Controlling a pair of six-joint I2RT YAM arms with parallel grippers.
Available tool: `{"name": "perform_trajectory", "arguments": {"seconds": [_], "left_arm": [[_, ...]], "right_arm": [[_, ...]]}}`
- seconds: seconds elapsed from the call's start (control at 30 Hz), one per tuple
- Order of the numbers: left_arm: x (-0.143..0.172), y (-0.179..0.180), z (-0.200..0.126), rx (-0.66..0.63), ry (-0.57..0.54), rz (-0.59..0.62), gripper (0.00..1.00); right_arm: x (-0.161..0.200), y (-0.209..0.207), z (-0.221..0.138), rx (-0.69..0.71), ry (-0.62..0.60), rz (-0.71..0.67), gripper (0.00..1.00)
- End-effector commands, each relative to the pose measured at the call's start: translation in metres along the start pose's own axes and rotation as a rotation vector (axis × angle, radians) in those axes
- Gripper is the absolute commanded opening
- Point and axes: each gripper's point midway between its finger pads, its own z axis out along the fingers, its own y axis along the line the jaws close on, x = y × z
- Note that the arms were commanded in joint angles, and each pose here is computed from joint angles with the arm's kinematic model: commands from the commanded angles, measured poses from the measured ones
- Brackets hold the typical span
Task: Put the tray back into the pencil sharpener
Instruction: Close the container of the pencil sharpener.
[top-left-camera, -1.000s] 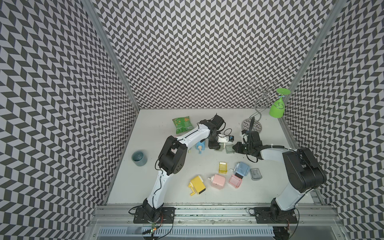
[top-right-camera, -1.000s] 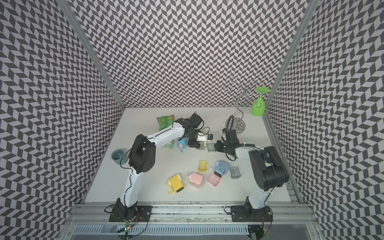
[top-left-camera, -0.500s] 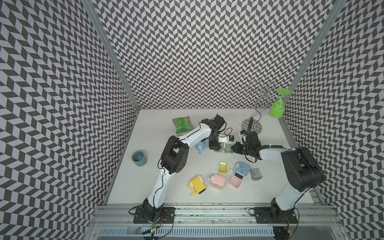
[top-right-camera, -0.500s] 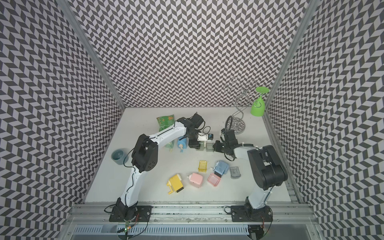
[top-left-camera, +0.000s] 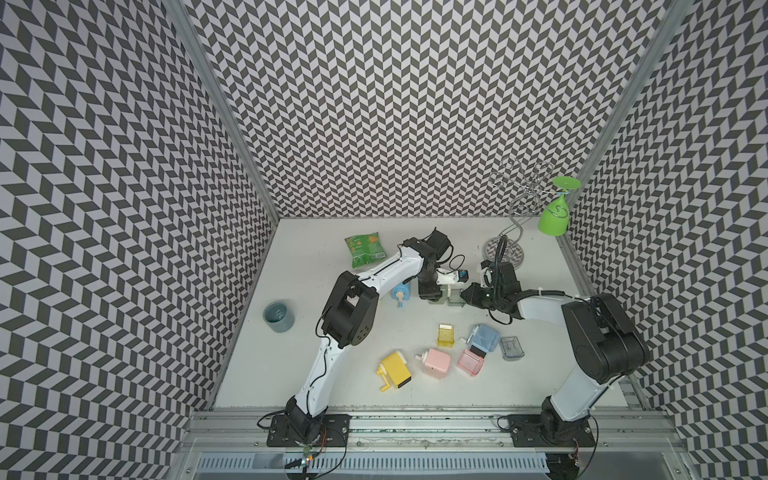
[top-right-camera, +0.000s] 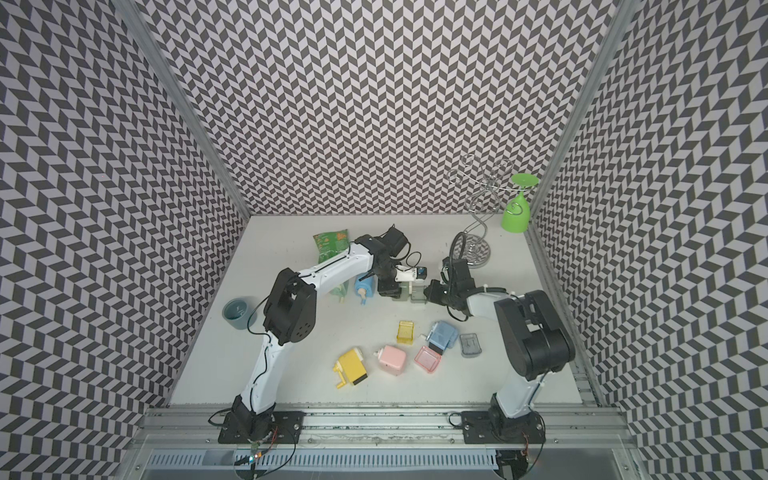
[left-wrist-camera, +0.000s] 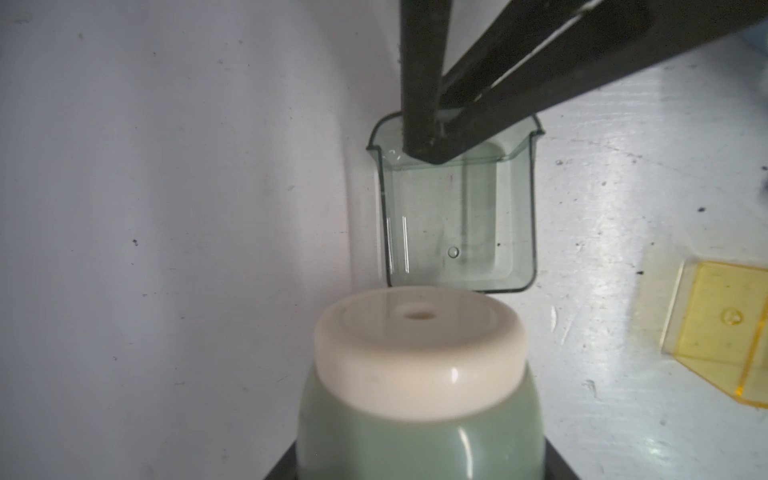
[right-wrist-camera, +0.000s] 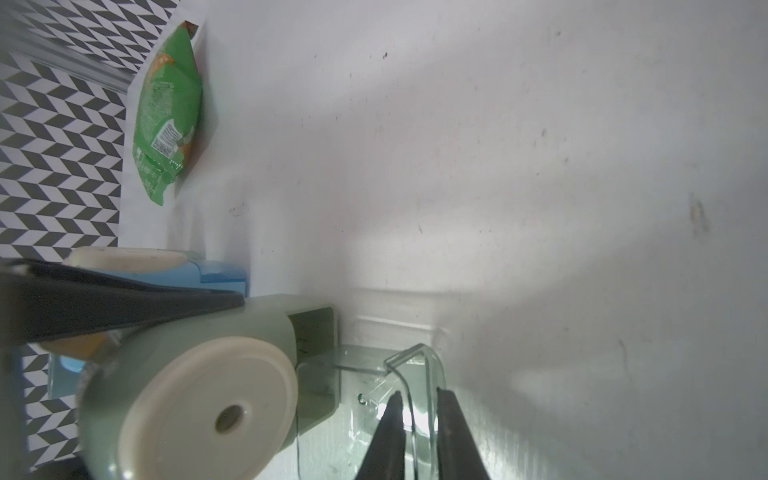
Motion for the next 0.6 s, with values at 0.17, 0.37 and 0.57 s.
{"name": "perform_trajectory", "arguments": {"seconds": [0.17, 0.37, 0.57], "left_arm": [[-0.020, -0.003, -0.002, 0.013, -0.072, 0.011, 0.56], [-0.015, 0.000, -0.006, -0.003, -0.066, 0.004, 0.56], [-0.015, 0.000, -0.006, -0.005, -0.070, 0.001, 0.56]], "right_arm": [[-0.018, 0.015, -0.001, -0.034, -0.050, 0.056, 0.21], [-0.025, 0.001, -0.009, 0.060, -0.095, 0.032, 0.21], [-0.023, 0.007, -0.005, 0.024, -0.078, 0.023, 0.21]]}}
